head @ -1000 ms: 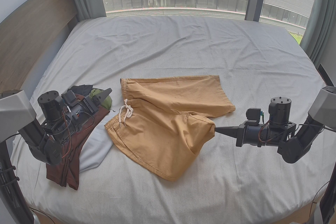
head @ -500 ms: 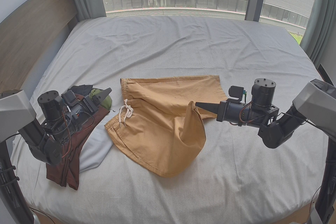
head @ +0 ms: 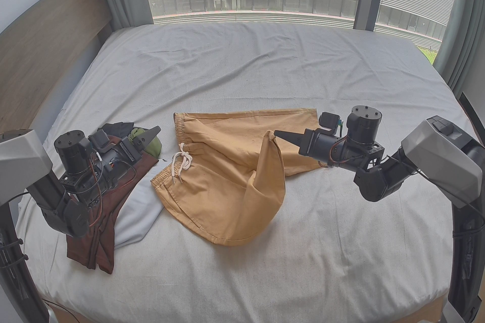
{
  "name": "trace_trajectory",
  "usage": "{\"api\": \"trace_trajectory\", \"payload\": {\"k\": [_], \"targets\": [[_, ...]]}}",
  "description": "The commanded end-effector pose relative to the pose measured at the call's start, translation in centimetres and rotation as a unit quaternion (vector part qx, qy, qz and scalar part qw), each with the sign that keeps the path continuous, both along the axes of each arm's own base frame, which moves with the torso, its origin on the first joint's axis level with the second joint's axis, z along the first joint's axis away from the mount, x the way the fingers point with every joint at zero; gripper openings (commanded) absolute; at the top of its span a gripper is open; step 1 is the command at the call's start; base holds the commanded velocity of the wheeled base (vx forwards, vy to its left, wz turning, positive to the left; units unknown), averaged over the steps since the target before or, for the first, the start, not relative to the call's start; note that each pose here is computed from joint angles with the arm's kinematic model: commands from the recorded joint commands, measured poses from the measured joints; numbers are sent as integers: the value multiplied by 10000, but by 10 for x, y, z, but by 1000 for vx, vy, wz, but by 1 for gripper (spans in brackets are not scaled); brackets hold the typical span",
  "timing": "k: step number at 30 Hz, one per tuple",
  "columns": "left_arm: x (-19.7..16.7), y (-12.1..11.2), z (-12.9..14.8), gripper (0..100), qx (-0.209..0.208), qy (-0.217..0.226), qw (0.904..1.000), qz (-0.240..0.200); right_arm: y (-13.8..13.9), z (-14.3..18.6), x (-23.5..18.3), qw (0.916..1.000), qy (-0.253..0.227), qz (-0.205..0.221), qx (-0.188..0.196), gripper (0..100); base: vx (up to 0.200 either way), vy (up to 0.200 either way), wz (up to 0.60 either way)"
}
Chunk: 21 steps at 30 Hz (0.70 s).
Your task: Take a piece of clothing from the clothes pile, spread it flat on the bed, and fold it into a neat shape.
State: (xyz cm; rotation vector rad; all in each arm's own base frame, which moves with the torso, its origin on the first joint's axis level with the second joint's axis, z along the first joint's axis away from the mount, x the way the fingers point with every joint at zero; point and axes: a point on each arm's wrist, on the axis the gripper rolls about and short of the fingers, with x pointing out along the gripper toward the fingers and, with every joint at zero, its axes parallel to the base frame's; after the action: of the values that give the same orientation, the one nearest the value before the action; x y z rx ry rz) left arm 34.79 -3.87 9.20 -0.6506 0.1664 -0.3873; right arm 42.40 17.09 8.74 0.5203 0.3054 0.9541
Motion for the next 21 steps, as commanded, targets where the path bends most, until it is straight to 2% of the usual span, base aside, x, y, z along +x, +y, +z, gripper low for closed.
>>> {"api": "trace_trajectory", "payload": {"k": [1,13,21], "targets": [[0,0,0,100,-1,-7,10000,1,3,-13,13,9999,56,-121,-14,0,0,0,0],[0,-1,-2,100,1,24,10000,-7,1,-64,39,9975,342,-595,-144,0,0,0,0],[2,-1,-6,100,4,54,10000,-15,4,-80,44,9971,398,-625,-178,0,0,0,0]]}}
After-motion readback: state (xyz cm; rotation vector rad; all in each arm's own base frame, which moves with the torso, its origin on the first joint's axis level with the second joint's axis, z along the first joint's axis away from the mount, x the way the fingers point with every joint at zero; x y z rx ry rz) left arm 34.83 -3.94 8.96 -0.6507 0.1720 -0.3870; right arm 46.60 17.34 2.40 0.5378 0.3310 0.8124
